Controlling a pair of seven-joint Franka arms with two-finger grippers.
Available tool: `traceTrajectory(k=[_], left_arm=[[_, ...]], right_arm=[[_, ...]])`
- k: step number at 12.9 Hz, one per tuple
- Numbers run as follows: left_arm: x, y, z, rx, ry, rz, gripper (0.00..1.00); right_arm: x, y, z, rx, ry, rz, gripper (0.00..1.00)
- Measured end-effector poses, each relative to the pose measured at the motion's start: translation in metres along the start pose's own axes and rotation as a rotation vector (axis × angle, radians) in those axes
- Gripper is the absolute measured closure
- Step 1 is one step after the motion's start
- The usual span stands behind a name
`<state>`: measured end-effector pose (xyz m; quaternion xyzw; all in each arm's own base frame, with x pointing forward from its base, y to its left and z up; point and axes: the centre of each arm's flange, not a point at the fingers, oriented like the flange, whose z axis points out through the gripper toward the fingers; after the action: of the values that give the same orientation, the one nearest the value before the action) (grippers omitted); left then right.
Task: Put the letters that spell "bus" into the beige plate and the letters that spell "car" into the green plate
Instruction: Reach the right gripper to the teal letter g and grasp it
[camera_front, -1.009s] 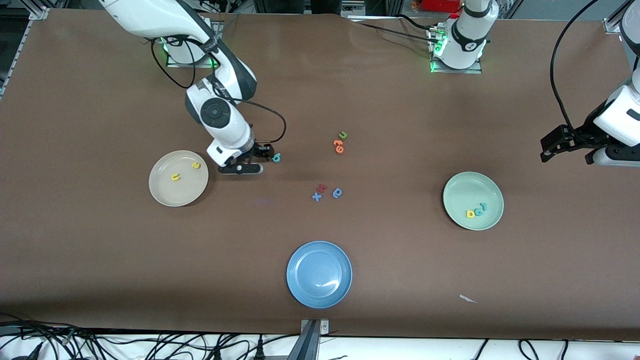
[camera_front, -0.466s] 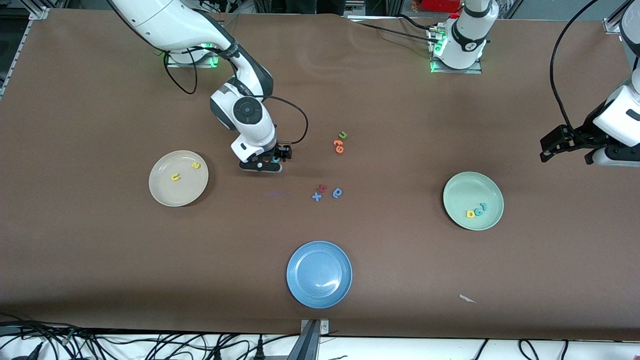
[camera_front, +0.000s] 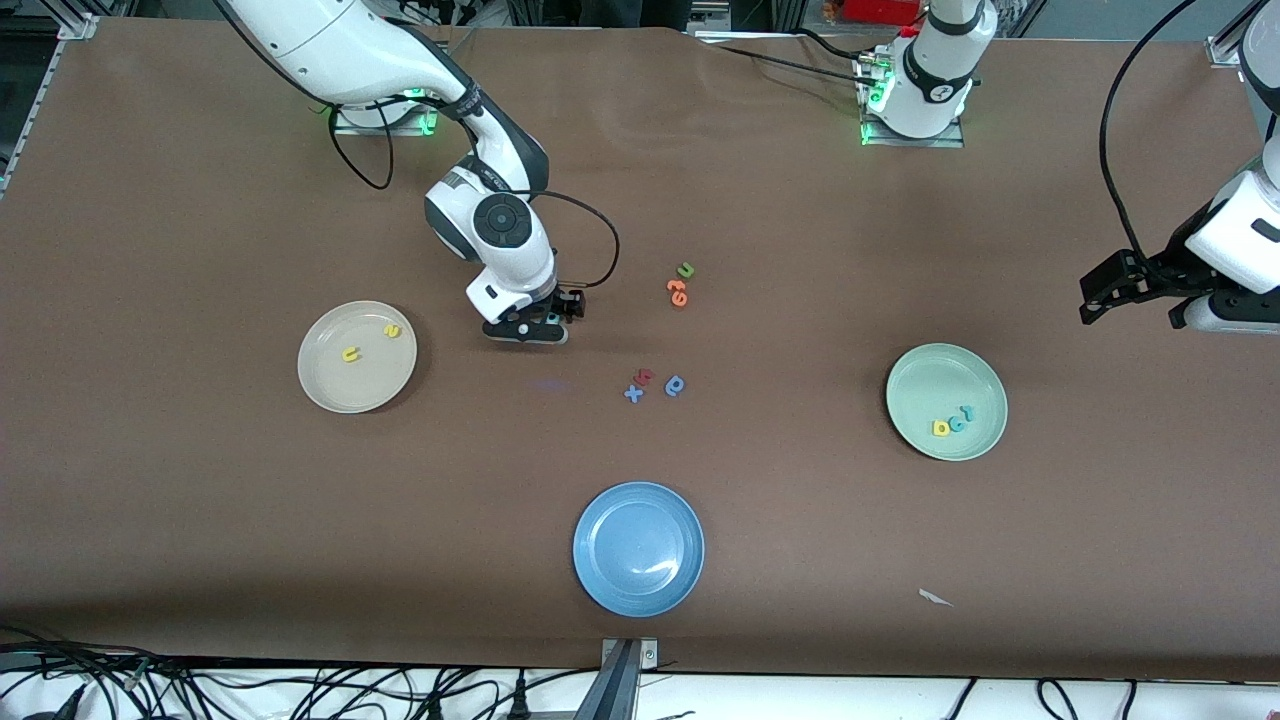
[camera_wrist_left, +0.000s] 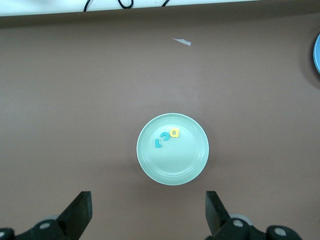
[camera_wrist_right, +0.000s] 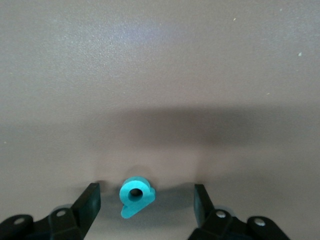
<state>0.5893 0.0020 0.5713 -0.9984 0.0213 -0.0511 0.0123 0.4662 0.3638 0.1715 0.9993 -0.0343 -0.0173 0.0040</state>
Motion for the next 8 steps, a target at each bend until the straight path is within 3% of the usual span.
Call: traceTrajectory(k=[8], left_arm=[[0.0009, 0.0001, 0.0035, 0.000, -0.006, 0.000, 0.00]], right_arm=[[0.0010, -0.0022, -0.0001, 0.006, 0.006, -0.004, 0.40]])
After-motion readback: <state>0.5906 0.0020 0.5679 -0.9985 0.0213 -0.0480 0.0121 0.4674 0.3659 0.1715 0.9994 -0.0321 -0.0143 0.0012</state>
